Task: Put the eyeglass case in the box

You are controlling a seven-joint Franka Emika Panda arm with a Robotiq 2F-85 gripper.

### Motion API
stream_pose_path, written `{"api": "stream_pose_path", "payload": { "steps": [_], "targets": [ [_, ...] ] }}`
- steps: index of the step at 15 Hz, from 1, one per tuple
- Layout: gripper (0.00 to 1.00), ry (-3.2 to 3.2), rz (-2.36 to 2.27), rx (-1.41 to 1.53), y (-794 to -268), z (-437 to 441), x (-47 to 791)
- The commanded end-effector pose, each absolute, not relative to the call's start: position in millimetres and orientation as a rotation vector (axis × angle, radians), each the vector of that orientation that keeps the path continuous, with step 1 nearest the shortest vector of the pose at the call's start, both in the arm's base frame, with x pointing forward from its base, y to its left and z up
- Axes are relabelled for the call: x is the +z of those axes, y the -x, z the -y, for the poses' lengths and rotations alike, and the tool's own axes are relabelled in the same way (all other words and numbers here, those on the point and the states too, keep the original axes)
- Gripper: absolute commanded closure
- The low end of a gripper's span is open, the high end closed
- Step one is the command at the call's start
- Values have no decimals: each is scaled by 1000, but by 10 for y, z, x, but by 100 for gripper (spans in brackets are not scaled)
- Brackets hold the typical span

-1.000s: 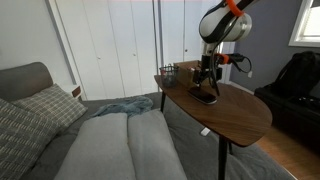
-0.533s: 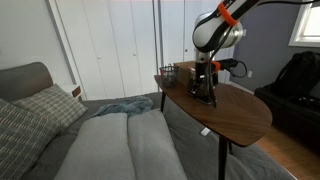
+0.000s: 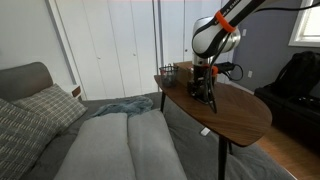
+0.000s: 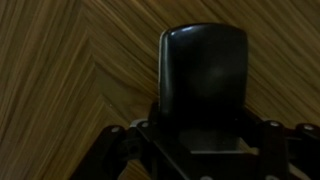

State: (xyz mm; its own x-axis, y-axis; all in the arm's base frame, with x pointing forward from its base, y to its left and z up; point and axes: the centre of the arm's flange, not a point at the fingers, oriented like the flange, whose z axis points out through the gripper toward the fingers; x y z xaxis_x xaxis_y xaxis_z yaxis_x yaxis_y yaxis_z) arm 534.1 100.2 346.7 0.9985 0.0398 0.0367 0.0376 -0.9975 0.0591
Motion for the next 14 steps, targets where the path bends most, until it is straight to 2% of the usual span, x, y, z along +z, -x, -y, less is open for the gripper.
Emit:
{"api": "stream_pose_path", "payload": {
  "steps": [1,10,14],
  "targets": [
    [54,-3079,-90,163,-5357,-1033,3529],
    [54,-3208,-342,575,-5311,-1156,4538],
    [54,-3122,-235,793,-5367,-798,4856]
  ]
}}
